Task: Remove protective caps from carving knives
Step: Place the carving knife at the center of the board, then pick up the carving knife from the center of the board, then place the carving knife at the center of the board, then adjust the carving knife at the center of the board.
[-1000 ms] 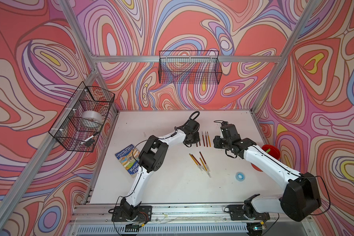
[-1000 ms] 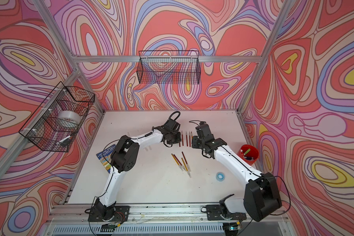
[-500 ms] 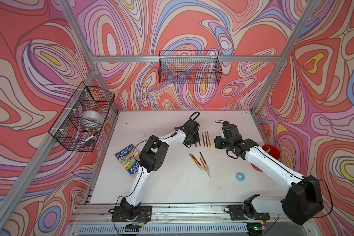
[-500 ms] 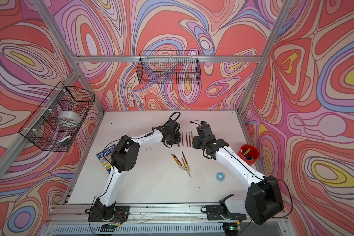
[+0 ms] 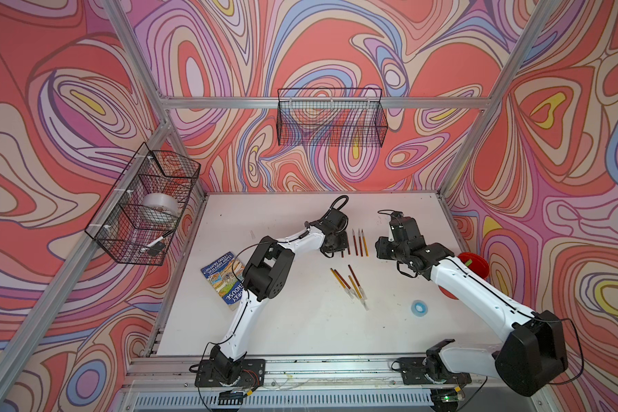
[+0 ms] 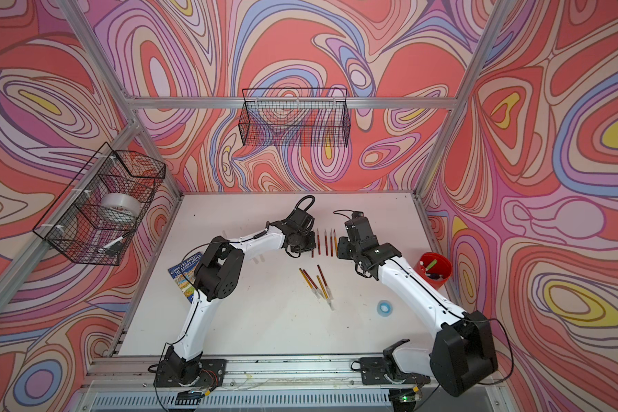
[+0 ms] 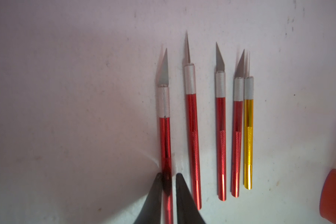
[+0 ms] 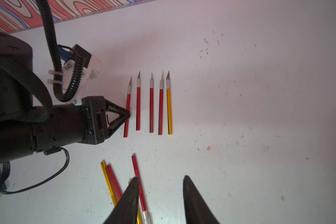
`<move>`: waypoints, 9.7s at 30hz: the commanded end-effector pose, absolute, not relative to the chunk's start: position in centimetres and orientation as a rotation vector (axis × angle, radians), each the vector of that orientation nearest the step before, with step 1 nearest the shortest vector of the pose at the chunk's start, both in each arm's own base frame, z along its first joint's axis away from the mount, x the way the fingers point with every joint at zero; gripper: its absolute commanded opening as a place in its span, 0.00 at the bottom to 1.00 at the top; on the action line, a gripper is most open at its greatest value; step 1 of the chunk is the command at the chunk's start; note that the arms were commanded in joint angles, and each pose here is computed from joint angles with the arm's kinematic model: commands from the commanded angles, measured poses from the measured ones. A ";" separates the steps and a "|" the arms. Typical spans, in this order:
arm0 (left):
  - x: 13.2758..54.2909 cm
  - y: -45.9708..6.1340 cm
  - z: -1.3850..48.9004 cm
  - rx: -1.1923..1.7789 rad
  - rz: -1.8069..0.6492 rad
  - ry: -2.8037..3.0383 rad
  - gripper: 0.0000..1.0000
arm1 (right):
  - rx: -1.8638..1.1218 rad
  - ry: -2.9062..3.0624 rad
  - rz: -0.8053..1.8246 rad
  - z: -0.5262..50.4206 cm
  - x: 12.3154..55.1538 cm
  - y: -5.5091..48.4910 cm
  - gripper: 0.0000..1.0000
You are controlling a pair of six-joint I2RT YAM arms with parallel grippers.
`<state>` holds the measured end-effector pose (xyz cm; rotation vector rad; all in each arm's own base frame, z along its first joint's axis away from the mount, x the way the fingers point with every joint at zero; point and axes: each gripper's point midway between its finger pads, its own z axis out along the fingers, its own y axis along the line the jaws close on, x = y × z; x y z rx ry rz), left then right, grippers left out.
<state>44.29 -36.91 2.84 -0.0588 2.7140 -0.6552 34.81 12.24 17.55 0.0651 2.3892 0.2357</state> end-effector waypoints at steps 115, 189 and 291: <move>32.9 -13.8 19.2 -0.369 -0.441 2.313 0.98 | -0.404 2.679 0.703 8.5 27.8 31.4 0.03; 30.0 -9.6 13.8 -0.515 -0.429 2.400 0.07 | -0.975 2.770 0.583 2.7 17.2 40.6 0.00; 23.3 -11.1 4.1 -0.503 -0.378 2.718 0.04 | -0.755 2.767 0.578 1.1 27.8 39.8 0.00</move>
